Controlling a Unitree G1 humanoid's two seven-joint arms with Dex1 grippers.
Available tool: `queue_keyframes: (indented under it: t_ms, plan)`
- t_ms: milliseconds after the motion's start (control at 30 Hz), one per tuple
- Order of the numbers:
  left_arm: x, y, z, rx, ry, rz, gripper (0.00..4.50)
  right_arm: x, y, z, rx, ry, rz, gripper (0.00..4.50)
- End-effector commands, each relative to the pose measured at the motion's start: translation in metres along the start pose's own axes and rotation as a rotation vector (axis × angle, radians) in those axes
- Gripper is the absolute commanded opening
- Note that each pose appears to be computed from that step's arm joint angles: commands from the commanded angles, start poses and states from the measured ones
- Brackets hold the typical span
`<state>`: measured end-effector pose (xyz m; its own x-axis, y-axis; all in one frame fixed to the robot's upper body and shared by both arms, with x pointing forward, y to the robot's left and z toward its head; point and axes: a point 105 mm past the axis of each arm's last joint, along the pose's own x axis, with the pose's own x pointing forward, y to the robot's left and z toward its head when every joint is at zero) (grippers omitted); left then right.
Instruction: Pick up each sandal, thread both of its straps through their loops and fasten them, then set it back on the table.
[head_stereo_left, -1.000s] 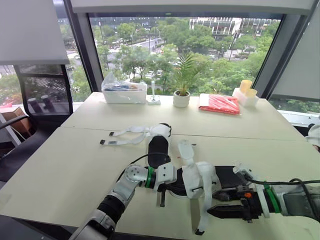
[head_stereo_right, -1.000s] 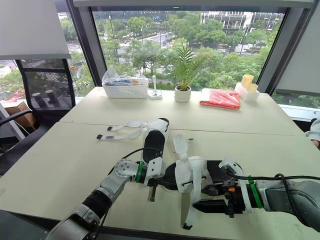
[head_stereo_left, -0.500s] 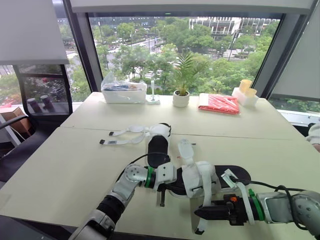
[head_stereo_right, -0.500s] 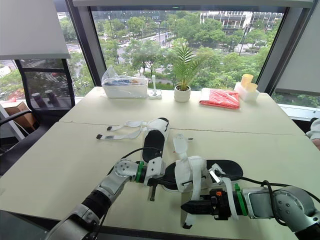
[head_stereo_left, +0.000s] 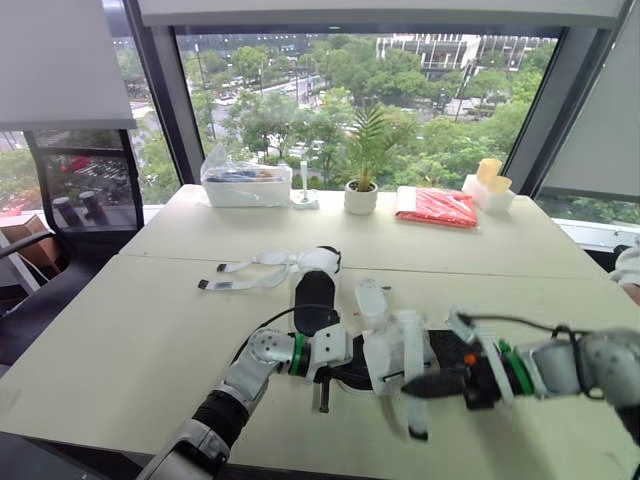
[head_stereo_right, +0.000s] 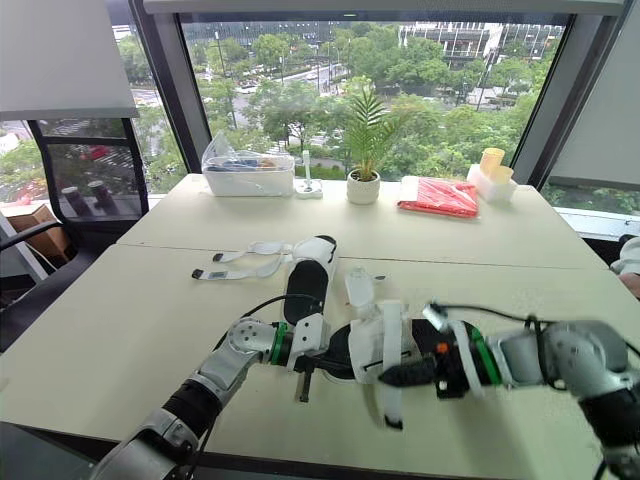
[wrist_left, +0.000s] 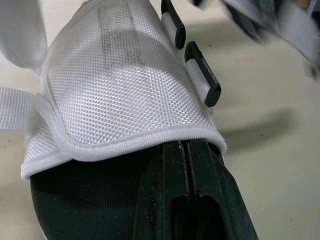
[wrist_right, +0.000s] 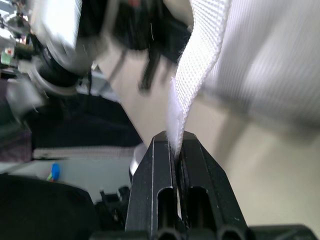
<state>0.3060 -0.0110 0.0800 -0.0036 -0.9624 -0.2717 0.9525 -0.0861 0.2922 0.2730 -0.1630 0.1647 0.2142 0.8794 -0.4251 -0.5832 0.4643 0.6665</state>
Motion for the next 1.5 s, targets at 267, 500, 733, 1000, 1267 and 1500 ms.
queue_keyframes:
  t_ms: [267,500,733,1000,1267,1500]
  plan:
    - [0.002,-0.014,-0.022,-0.043,0.079,-0.011,0.0,-0.007,-0.027,0.057,0.05,-0.062,-0.078,0.09]
    - [-0.001,-0.016,-0.022,-0.045,0.083,-0.003,0.0,-0.007,-0.056,0.052,-0.072,0.074,-0.156,0.09]
    - [-0.001,-0.017,-0.02,-0.062,0.07,0.01,0.0,-0.003,-0.049,0.053,-0.221,0.171,-0.129,0.09]
    - [-0.001,-0.017,-0.02,-0.059,0.076,0.007,0.0,0.001,-0.033,0.049,-0.352,0.211,-0.085,0.09]
    - [0.001,-0.017,-0.02,-0.057,0.076,-0.001,0.0,0.001,-0.026,0.048,-0.444,0.209,-0.089,0.09]
    - [0.002,-0.018,-0.019,-0.053,0.077,-0.012,0.0,-0.008,-0.034,0.068,-0.478,0.15,-0.147,0.09]
